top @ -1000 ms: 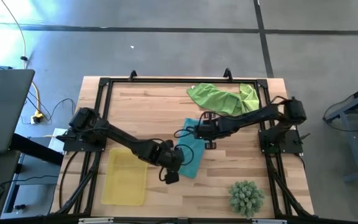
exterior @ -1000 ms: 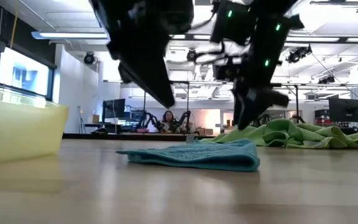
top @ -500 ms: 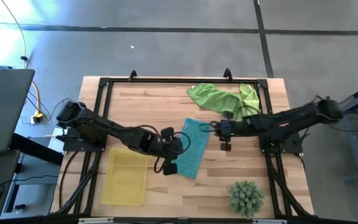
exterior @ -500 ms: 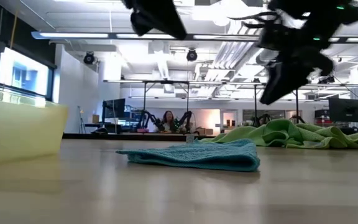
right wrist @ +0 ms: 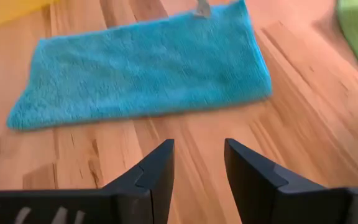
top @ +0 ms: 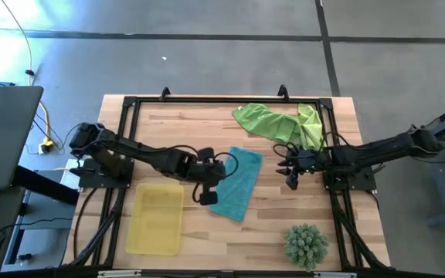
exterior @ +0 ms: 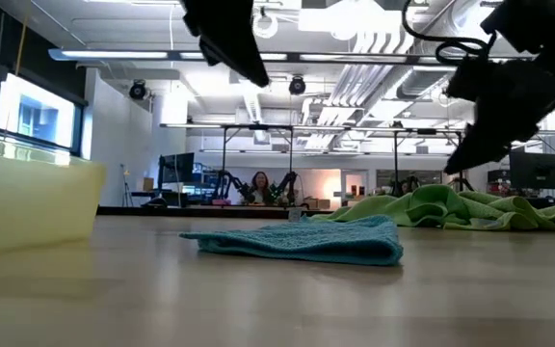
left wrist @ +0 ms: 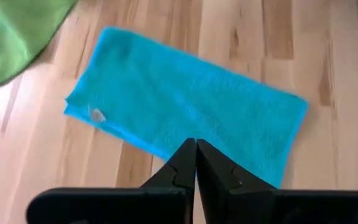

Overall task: Roll microfiber towels into tight, uniform cylinder then place into a basket
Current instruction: Roll the blue microfiber towel

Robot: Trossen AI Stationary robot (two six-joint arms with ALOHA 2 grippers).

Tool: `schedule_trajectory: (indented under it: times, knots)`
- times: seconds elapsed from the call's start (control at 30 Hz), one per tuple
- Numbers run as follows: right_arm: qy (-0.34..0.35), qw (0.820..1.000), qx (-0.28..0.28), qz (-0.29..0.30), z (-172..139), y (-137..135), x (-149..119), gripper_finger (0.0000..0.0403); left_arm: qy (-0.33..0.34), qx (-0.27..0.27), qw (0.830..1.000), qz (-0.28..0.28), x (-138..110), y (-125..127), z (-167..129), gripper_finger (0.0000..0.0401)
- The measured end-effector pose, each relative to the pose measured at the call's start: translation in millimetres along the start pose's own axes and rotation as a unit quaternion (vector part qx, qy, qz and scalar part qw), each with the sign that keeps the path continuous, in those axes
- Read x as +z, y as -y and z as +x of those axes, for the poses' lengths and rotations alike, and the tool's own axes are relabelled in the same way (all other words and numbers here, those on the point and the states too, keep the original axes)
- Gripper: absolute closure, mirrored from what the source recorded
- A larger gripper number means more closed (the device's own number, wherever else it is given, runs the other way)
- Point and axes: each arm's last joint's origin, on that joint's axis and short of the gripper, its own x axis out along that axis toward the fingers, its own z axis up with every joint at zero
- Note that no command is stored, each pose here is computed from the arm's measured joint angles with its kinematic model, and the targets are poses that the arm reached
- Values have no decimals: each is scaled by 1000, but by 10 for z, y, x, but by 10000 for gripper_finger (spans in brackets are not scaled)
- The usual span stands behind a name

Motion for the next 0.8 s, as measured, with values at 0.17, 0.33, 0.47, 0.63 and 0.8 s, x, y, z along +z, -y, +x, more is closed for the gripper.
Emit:
schedule_trajectory:
  times: [0.17, 0.33, 0.47, 0.63, 0.8]
  knots:
    - [-9, 999, -4, -41, -11, 15, -25, 269, -10, 3, 1000, -12, 3, -86, 25, 398]
    - [-14, 994, -5, -104, -8, 16, -28, 269, -16, 0, 1000, -15, -2, -111, 34, 398]
    - [-24, 990, -9, -139, 2, 22, -44, 269, -12, -2, 1000, -17, 11, -100, 64, 398]
    - [-36, 988, -13, -151, 4, 33, -66, 269, -13, -29, 999, -37, 6, -27, 78, 398]
    - [-38, 988, -13, -151, 6, 33, -68, 269, -11, -43, 999, -24, -5, 114, 121, 398]
